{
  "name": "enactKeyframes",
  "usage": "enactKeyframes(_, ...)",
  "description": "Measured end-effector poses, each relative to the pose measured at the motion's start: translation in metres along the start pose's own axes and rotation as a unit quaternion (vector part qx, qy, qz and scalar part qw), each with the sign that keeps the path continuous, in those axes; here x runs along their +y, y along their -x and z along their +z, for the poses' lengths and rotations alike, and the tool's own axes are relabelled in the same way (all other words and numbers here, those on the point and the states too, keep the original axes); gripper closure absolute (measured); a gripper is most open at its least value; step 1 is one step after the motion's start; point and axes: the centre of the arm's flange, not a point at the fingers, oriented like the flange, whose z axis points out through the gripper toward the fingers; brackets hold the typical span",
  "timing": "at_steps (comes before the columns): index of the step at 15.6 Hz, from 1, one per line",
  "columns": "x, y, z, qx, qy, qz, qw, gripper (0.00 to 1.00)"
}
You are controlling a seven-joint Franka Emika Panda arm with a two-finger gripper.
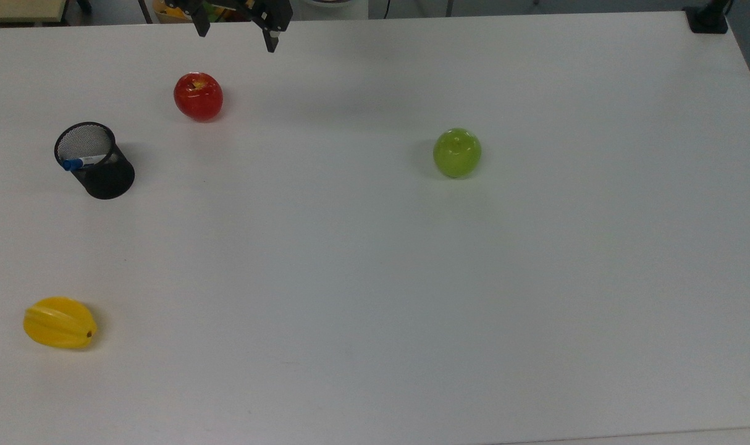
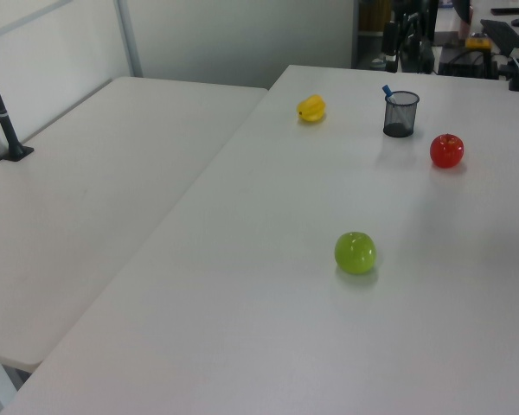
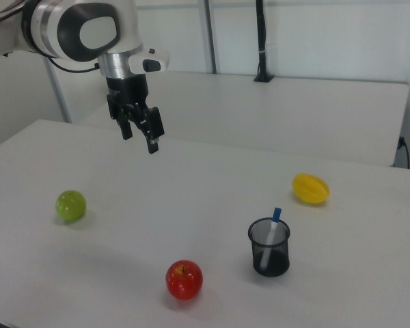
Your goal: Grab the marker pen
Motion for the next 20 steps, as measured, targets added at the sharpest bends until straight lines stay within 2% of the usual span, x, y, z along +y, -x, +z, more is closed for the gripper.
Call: enactKeyframes(20, 0.025, 0.0, -0.023, 0.021, -0.004, 0.02, 0.9996, 0.0)
